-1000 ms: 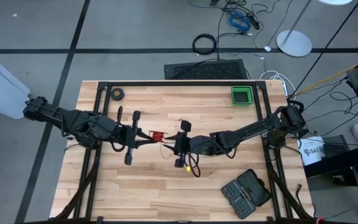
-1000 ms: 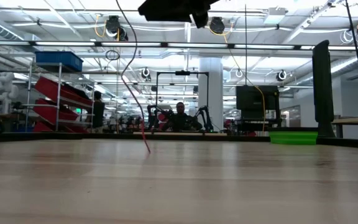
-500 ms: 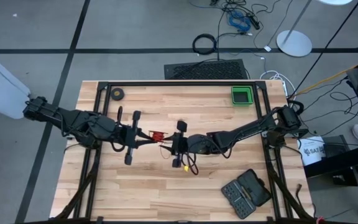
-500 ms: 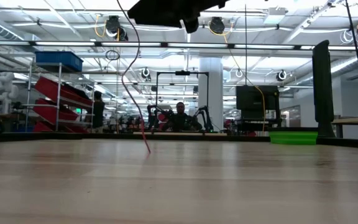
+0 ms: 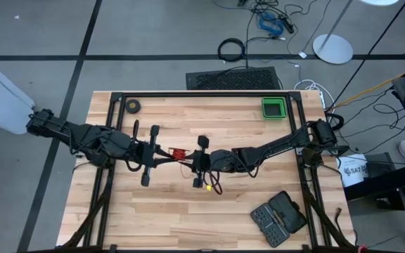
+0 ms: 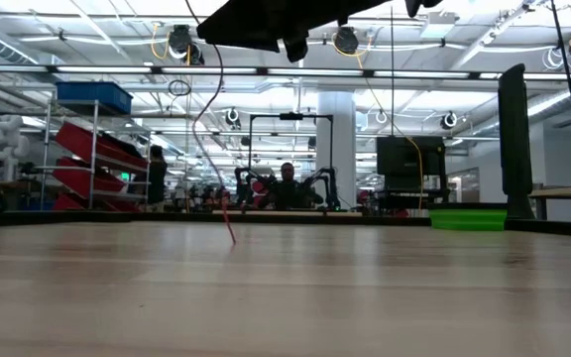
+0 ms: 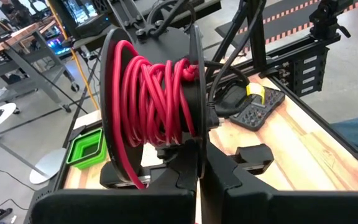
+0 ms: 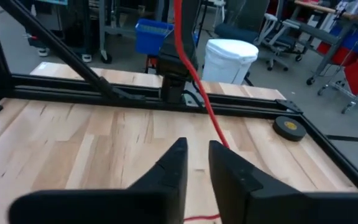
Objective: Coil cords
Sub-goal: Coil the red wire on the black spool
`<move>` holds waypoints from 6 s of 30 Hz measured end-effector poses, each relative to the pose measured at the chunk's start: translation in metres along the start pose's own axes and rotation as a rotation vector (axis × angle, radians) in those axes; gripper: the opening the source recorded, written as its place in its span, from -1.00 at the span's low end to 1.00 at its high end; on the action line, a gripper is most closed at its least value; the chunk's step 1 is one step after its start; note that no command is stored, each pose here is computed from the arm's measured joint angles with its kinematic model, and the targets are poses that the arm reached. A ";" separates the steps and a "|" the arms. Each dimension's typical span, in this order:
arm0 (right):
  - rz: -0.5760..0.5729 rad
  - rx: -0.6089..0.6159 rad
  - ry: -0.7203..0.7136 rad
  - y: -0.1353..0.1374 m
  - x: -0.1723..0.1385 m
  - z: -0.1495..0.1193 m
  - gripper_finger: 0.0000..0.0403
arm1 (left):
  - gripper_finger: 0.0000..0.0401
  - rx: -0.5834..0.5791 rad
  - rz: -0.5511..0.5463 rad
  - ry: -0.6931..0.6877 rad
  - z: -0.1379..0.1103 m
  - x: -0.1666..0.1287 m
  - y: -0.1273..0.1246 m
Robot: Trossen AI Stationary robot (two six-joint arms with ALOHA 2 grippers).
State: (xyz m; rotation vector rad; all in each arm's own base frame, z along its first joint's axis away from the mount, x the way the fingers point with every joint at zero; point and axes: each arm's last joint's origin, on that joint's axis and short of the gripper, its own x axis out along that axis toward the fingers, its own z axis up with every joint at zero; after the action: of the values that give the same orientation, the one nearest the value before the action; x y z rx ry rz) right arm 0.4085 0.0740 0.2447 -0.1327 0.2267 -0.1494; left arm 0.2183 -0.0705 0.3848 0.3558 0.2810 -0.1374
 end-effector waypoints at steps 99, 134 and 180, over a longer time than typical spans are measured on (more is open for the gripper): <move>0.045 -0.001 0.314 0.005 -0.062 0.013 -0.70 | -0.97 -0.029 0.069 0.252 -0.021 0.034 -0.037; -0.052 -0.279 -0.014 0.039 -0.085 0.053 -0.48 | -0.97 0.141 0.068 0.337 -0.030 0.047 -0.069; -0.073 -0.226 -0.012 0.036 -0.080 0.051 -1.00 | -0.27 0.026 -0.095 0.343 -0.025 0.037 -0.107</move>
State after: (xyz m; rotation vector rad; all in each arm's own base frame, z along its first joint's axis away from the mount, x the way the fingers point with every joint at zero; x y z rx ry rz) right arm 0.3482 0.1285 0.3061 -0.3667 0.2269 -0.1958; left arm 0.2283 -0.1640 0.3172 0.3915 0.6355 -0.1731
